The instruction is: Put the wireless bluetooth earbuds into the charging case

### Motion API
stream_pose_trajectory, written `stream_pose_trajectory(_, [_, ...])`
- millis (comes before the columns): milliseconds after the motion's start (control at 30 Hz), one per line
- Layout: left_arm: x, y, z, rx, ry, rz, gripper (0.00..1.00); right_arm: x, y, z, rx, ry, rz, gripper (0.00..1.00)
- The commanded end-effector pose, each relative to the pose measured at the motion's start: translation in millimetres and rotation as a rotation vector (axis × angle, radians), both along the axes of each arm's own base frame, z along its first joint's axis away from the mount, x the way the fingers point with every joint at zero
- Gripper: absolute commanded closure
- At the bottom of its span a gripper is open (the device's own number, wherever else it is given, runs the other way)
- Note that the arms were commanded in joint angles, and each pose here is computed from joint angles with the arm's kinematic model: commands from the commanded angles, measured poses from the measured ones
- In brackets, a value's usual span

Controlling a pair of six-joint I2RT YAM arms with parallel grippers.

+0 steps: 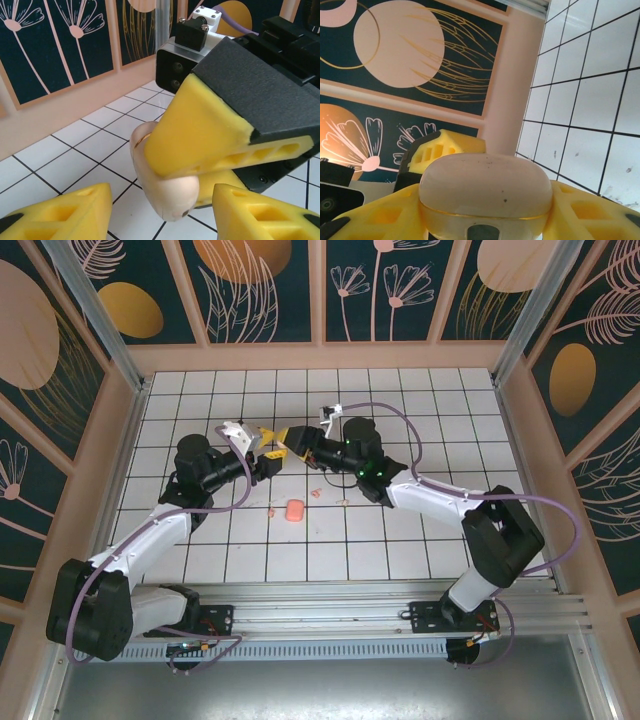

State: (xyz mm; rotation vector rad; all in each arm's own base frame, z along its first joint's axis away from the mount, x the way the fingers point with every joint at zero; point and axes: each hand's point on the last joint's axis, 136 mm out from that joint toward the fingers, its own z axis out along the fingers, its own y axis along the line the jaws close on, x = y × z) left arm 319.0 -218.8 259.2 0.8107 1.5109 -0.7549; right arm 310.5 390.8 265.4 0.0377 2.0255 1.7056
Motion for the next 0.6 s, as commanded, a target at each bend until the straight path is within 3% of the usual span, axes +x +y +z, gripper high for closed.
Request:
stream_pose_trajectory(0, [0, -1, 12, -0.010, -0.056, 0.006, 0.45, -4, 9, 35, 0.088, -0.073, 0.028, 0.49])
stream_pose_trajectory(267, [1, 0, 15, -0.030, -0.049, 0.019, 0.55, -11, 16, 38, 0.095, -0.077, 0.056, 0.49])
stream_pose_trajectory(467, [-1, -1, 22, -0.047, -0.053, 0.009, 0.55, -14, 19, 35, 0.088, -0.069, 0.061, 0.49])
stream_pose_trajectory(567, [-3, -1, 24, -0.058, -0.050, 0.003, 0.61, -15, 19, 33, 0.080, -0.065, 0.060, 0.49])
